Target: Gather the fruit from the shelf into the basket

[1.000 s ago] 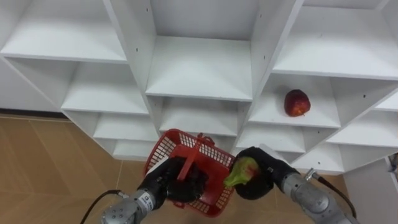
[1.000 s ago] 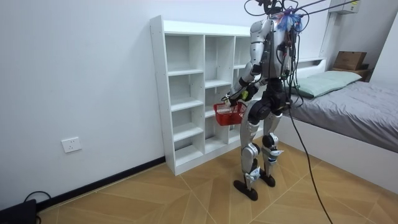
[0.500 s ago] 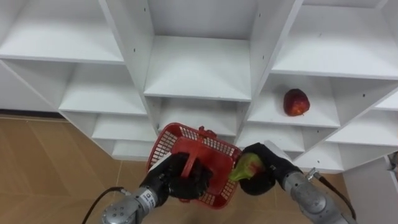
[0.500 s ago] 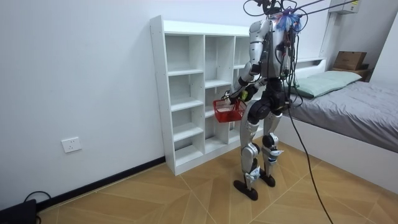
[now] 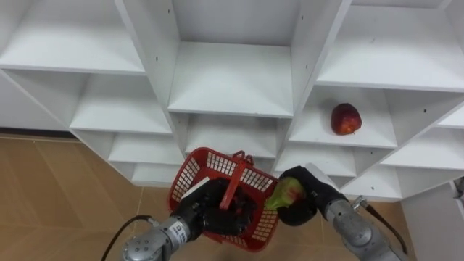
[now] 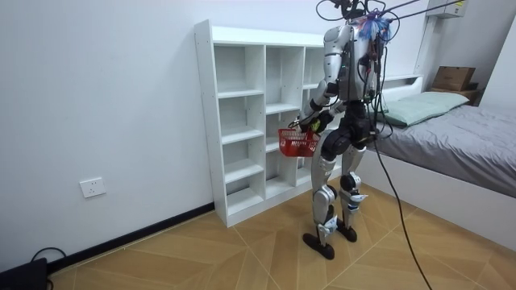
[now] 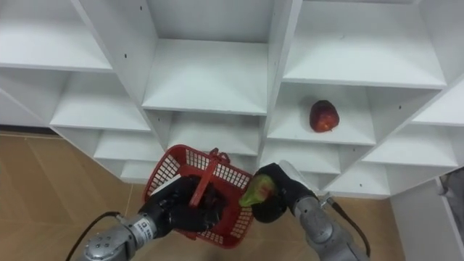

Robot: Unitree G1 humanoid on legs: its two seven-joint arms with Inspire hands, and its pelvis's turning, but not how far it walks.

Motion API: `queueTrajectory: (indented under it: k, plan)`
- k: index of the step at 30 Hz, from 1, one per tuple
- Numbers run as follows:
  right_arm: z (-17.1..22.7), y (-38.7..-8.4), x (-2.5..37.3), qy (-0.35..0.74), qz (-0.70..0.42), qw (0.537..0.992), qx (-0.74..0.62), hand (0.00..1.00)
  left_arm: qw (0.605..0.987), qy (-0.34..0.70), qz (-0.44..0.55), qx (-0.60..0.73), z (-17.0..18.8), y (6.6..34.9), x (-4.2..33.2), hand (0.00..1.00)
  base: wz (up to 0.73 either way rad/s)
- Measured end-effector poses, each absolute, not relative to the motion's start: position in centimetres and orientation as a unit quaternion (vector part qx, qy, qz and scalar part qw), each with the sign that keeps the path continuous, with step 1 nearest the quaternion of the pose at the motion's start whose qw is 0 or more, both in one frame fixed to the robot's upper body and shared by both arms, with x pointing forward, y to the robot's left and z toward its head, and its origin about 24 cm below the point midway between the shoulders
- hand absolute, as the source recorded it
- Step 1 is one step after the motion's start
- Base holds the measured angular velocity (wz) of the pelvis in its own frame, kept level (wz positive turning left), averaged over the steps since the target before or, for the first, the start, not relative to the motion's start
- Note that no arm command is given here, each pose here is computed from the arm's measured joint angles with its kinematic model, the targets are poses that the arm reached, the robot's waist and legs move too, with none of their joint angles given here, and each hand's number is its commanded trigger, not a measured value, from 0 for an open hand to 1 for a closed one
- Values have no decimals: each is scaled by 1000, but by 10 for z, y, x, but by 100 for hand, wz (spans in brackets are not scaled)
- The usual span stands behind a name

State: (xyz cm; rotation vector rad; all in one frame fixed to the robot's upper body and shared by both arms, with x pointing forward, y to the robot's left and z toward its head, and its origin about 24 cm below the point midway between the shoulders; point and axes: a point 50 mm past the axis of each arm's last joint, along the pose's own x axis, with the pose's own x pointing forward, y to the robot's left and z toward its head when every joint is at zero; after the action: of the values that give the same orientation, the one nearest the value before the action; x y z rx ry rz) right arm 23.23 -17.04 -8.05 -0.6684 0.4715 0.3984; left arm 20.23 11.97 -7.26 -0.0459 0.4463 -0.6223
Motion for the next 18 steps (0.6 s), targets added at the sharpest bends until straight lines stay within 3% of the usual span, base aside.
queueTrajectory:
  k: [17, 18]
  plan:
    - [-77, -163, 242, 213, 191, 899, -332, 100, 918, 216, -333, -19, -72, 110, 202, 100, 0]
    - [-76, -163, 243, 211, 190, 899, -332, 74, 917, 216, -333, -18, -72, 110, 202, 100, 0]
